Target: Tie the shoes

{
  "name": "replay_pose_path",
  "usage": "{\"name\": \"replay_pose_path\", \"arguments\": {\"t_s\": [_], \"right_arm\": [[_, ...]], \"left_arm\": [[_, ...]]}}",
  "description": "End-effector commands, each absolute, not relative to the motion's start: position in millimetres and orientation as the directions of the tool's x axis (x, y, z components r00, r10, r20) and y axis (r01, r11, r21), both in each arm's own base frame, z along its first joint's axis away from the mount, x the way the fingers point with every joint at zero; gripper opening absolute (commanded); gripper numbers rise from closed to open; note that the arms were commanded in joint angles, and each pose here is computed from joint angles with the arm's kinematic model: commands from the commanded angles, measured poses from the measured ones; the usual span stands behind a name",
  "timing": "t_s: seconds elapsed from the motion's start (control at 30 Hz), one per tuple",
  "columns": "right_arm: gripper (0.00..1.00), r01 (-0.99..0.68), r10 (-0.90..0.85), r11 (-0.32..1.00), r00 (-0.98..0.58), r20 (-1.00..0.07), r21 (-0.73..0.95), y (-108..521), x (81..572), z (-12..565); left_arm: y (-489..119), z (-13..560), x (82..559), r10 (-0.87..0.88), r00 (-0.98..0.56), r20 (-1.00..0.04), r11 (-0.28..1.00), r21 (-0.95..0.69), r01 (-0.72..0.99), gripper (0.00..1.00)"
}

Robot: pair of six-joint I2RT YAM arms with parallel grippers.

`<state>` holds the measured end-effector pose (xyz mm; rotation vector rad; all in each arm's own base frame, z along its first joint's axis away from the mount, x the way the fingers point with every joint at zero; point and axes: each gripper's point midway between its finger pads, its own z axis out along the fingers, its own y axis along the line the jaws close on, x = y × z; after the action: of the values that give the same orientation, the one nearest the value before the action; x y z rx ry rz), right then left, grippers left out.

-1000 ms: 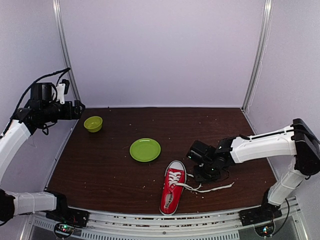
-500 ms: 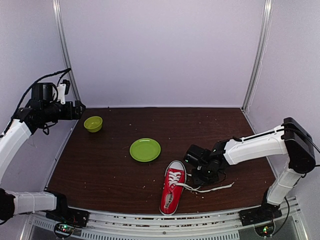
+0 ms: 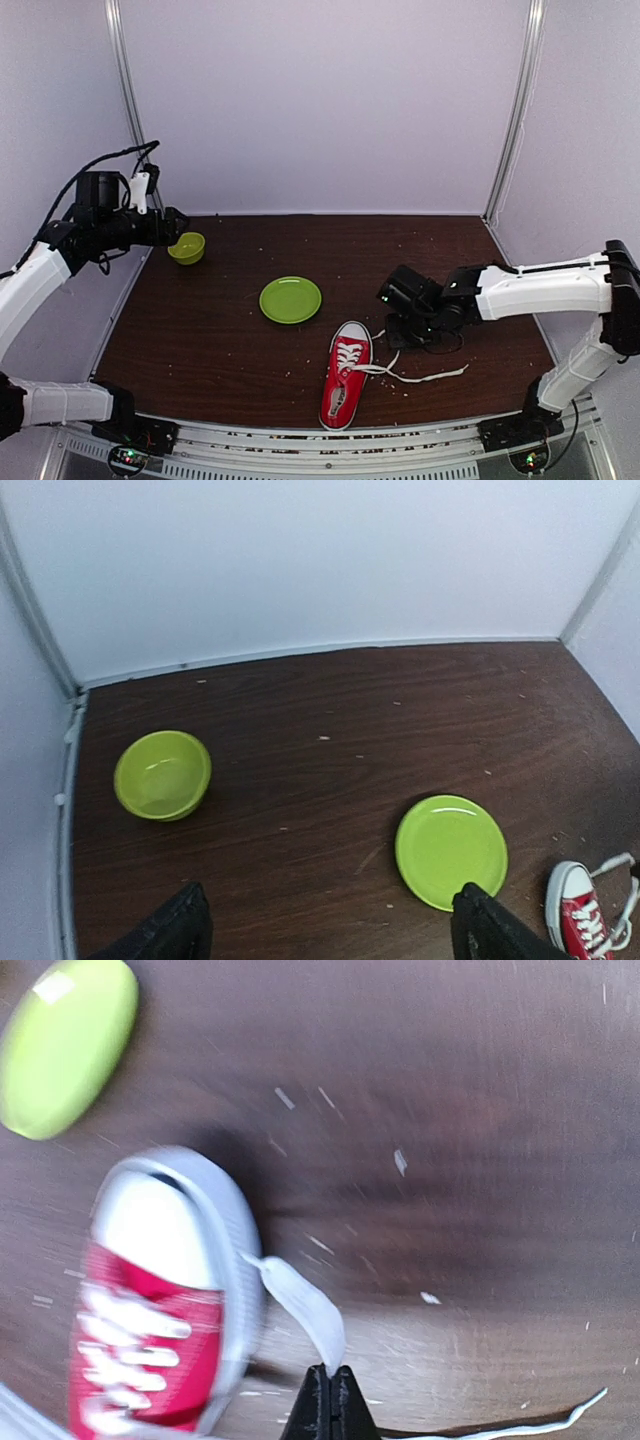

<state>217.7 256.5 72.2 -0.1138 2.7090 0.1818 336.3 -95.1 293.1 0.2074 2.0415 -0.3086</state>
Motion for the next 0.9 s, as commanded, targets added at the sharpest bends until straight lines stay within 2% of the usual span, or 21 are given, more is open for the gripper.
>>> {"name": "replay_pose_path", "arguments": {"t_s": [0.0,0.1,0.3,0.47,0.67,0.73,0.8,0.87], "right_arm": [[0.00,-0.167,0.042,0.950,-0.769,-0.638,0.264,282.4,252.8,158.8],[0.00,-0.230,0.111,0.899,-0.704,-0.702,0.373,305.6,264.5,199.8],[0.00,-0.299,0.233,0.806,-0.633,-0.739,0.510,331.8,275.1,248.7],[0.00,-0.328,0.268,0.765,-0.619,-0.738,0.553,340.3,275.8,270.4],[0.00,-0.320,0.277,0.768,-0.614,-0.739,0.554,334.1,273.7,272.9],[0.00,-0.315,0.278,0.771,-0.616,-0.737,0.554,332.6,273.6,271.2],[0.00,-0.309,0.278,0.772,-0.621,-0.733,0.555,332.5,273.4,268.4],[0.00,-0.307,0.278,0.773,-0.622,-0.732,0.555,332.9,273.9,267.3]], "left_arm": [[-189.8,285.8,312.7,0.038,-0.401,-0.915,0.813,-0.205,0.545,0.84],[-259.1,270.1,286.1,0.040,-0.344,-0.938,0.652,-0.236,0.721,0.82],[-362.8,237.8,230.3,0.042,-0.332,-0.942,0.389,-0.291,0.874,0.77],[-420.8,210.4,210.2,0.125,-0.355,-0.926,0.279,-0.310,0.909,0.76],[-451.4,186.0,202.2,0.174,-0.383,-0.907,0.221,-0.343,0.913,0.73],[-455.9,180.8,201.9,0.183,-0.393,-0.901,0.214,-0.354,0.910,0.66],[-458.5,178.6,202.0,0.185,-0.400,-0.897,0.209,-0.362,0.908,0.51],[-460.0,177.2,201.8,0.187,-0.408,-0.894,0.204,-0.371,0.906,0.40]]}}
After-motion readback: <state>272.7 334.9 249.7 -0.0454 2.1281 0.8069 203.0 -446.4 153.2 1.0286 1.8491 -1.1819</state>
